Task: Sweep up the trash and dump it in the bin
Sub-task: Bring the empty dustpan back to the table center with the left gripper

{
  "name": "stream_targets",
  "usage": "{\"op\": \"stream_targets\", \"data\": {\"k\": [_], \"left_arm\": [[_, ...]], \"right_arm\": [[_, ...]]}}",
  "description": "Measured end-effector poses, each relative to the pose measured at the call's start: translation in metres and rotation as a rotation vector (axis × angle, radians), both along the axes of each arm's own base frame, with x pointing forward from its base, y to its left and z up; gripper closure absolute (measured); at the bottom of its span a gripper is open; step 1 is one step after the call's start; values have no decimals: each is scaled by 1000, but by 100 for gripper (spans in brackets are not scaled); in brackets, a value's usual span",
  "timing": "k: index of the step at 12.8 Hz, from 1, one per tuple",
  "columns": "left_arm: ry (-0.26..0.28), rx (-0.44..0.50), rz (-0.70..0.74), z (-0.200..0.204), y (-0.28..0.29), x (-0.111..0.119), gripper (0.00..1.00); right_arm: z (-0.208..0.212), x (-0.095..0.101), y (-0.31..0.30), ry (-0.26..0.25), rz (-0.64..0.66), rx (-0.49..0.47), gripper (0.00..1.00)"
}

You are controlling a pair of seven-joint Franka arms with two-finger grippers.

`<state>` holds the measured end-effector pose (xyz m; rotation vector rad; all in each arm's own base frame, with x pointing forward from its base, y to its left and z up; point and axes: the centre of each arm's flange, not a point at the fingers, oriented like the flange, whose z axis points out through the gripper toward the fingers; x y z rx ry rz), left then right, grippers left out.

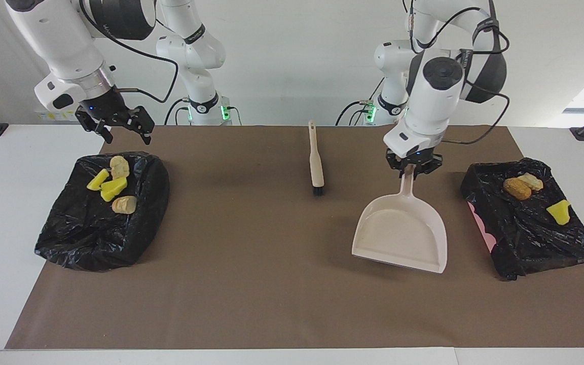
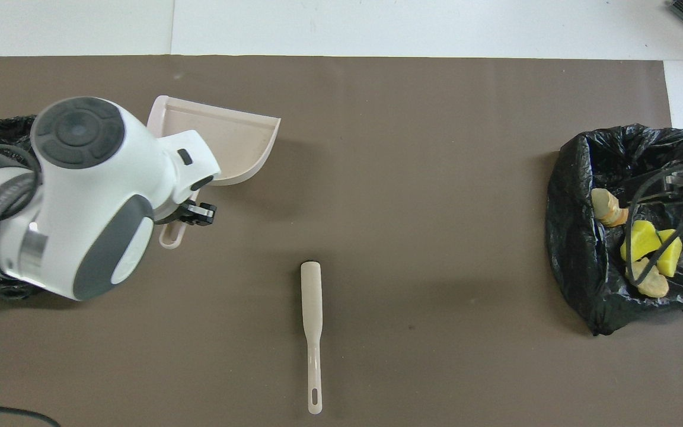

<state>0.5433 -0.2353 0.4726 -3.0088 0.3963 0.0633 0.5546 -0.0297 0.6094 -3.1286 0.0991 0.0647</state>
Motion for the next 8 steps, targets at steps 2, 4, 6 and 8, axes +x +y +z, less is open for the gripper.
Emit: {"op": "stream_targets", "data": {"k": [2, 4, 6, 8], "left_arm": [[-18, -4, 77, -29, -53, -1, 67], [-33, -17, 124, -45, -94, 4, 67], [-45, -38, 148, -54, -123, 10, 67], [-62, -69, 145, -58, -141, 13, 67]], "right_arm": [[0, 0, 0, 0, 0, 0, 0], [0, 0, 0, 0, 0, 0, 0], [0, 0, 0, 0, 0, 0, 0], [0, 0, 0, 0, 0, 0, 0]]}}
